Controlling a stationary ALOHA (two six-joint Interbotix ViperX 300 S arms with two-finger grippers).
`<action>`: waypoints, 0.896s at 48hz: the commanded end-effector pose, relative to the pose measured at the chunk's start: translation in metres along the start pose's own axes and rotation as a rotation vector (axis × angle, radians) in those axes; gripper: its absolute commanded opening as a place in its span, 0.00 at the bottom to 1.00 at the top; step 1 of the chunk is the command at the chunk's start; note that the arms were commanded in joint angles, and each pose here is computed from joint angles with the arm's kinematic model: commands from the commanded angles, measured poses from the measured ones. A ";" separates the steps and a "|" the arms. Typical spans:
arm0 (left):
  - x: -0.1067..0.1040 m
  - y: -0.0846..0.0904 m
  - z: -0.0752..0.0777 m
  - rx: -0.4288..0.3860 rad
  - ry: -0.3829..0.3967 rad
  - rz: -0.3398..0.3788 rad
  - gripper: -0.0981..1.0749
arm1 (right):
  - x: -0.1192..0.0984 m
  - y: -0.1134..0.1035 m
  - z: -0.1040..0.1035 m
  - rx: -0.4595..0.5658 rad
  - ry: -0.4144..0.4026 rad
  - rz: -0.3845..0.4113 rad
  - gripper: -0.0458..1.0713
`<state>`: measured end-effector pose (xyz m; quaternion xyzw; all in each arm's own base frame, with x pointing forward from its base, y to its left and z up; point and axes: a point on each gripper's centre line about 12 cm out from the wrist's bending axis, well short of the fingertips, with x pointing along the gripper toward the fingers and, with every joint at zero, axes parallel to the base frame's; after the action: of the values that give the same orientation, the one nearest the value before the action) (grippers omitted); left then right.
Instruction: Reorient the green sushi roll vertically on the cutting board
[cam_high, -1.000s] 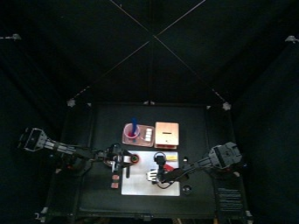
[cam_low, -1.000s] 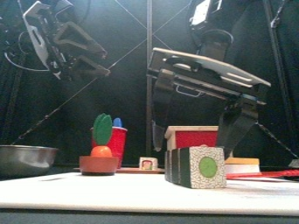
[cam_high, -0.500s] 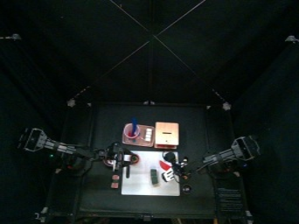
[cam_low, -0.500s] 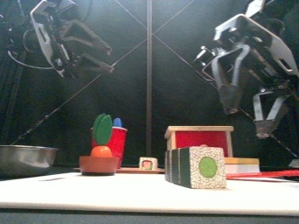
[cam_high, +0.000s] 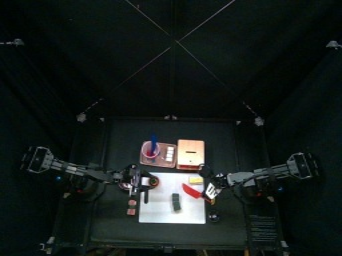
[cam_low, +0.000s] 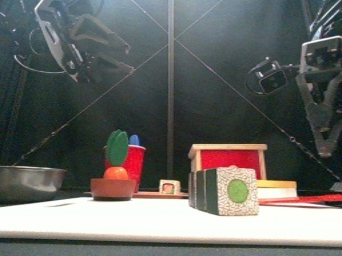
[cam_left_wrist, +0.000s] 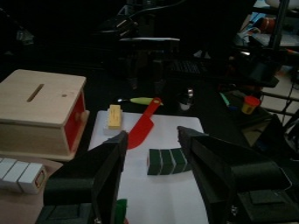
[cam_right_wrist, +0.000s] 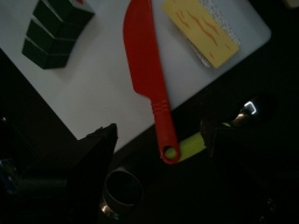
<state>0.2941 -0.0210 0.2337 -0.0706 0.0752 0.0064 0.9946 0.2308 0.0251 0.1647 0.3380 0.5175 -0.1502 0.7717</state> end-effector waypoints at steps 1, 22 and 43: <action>0.003 0.000 0.009 -0.016 -0.029 0.007 0.82 | -0.003 0.004 0.002 -0.022 -0.019 0.046 0.97; -0.002 0.001 -0.003 0.014 0.002 0.001 0.82 | -0.018 0.018 0.018 -0.195 -0.247 0.148 0.97; -0.007 0.012 -0.018 0.012 0.047 0.034 0.82 | -0.006 0.015 0.019 -0.236 -0.248 0.117 0.97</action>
<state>0.2822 -0.0161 0.2122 -0.0635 0.1056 0.0136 0.9923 0.2467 0.0219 0.1735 0.2543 0.4222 -0.0883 0.8656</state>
